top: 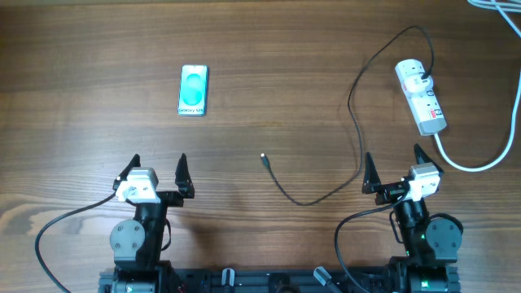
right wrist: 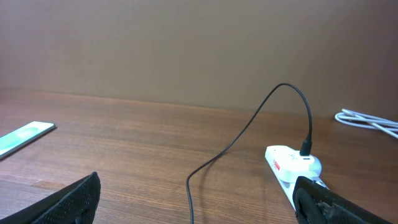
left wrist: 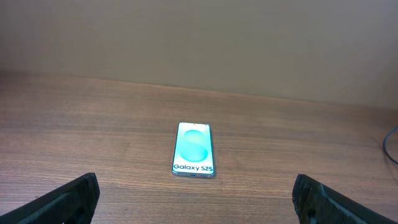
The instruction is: Plug charger to phone and switch on socket
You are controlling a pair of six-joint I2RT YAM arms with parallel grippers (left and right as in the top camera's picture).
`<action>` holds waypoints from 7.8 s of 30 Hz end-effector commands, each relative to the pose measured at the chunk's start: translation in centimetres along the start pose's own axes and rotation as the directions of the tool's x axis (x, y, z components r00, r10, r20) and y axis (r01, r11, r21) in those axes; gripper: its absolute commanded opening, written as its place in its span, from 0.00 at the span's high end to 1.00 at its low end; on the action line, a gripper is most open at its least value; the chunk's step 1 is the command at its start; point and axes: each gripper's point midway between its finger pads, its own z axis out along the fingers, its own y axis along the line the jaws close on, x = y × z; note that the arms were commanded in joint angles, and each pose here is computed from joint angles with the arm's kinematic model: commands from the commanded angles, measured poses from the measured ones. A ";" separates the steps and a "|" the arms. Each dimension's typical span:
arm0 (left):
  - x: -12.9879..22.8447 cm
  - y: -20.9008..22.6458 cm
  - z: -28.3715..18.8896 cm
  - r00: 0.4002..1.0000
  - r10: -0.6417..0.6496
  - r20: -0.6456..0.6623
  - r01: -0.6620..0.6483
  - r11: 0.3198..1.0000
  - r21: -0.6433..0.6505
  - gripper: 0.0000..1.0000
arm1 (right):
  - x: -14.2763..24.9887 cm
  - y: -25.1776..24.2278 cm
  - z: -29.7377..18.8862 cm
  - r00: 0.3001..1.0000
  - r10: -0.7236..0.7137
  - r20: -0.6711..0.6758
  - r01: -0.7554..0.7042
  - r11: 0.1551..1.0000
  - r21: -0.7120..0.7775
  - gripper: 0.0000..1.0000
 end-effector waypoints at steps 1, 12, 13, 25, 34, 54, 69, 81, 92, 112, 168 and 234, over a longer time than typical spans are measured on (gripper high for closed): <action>0.3 0.4 0.0 1.000 0.011 -0.008 -0.011 1.000 -0.018 0.00 | -0.1 -0.4 0.0 1.000 0.012 0.005 -0.012 1.000 0.021 0.00; 0.3 0.4 0.0 1.000 0.011 -0.008 -0.011 1.000 -0.018 0.00 | -0.1 -0.4 0.0 1.000 0.012 0.005 -0.012 1.000 0.021 0.00; 0.3 0.4 0.0 1.000 0.011 -0.008 -0.011 1.000 -0.018 0.00 | -0.1 -0.4 0.0 1.000 0.012 0.005 -0.012 1.000 0.021 0.00; 0.3 0.4 0.0 1.000 0.011 -0.008 -0.011 1.000 -0.018 0.00 | -0.1 -0.4 0.0 1.000 0.012 0.005 -0.012 1.000 0.021 0.00; 0.3 0.4 0.0 1.000 0.011 -0.008 -0.011 1.000 -0.018 0.00 | -0.1 -0.4 0.0 1.000 0.012 0.005 -0.012 1.000 0.021 0.01; 0.3 0.4 0.0 1.000 0.011 -0.008 -0.011 1.000 -0.018 0.00 | -0.1 -0.4 0.0 1.000 0.012 0.005 -0.012 1.000 0.021 0.00; 0.3 0.4 0.0 1.000 0.011 -0.008 -0.011 1.000 -0.018 0.00 | -0.1 -0.4 0.0 1.000 0.013 0.005 -0.013 1.000 0.021 0.00; 0.3 0.4 0.0 1.000 0.011 -0.008 -0.011 1.000 -0.018 0.00 | -0.1 -0.4 0.0 1.000 0.013 0.005 -0.013 1.000 0.021 0.00; 0.3 0.4 0.0 1.000 0.011 -0.008 -0.011 1.000 -0.018 0.00 | -0.1 -0.4 0.0 1.000 0.013 0.005 -0.013 1.000 0.021 0.00; 0.3 0.4 0.0 1.000 0.011 -0.008 -0.011 1.000 -0.018 0.00 | -0.1 -0.4 0.0 1.000 0.012 0.005 -0.012 1.000 0.021 0.00; 0.3 0.4 0.0 1.000 0.011 -0.008 -0.011 1.000 -0.018 0.00 | -0.1 -0.4 0.0 1.000 0.012 0.005 -0.012 1.000 0.021 0.00; -5.7 -2.9 -1.6 0.986 -0.147 0.076 0.134 0.979 0.152 0.00 | -0.1 -0.4 0.0 1.000 0.013 0.005 -0.013 1.000 0.021 0.00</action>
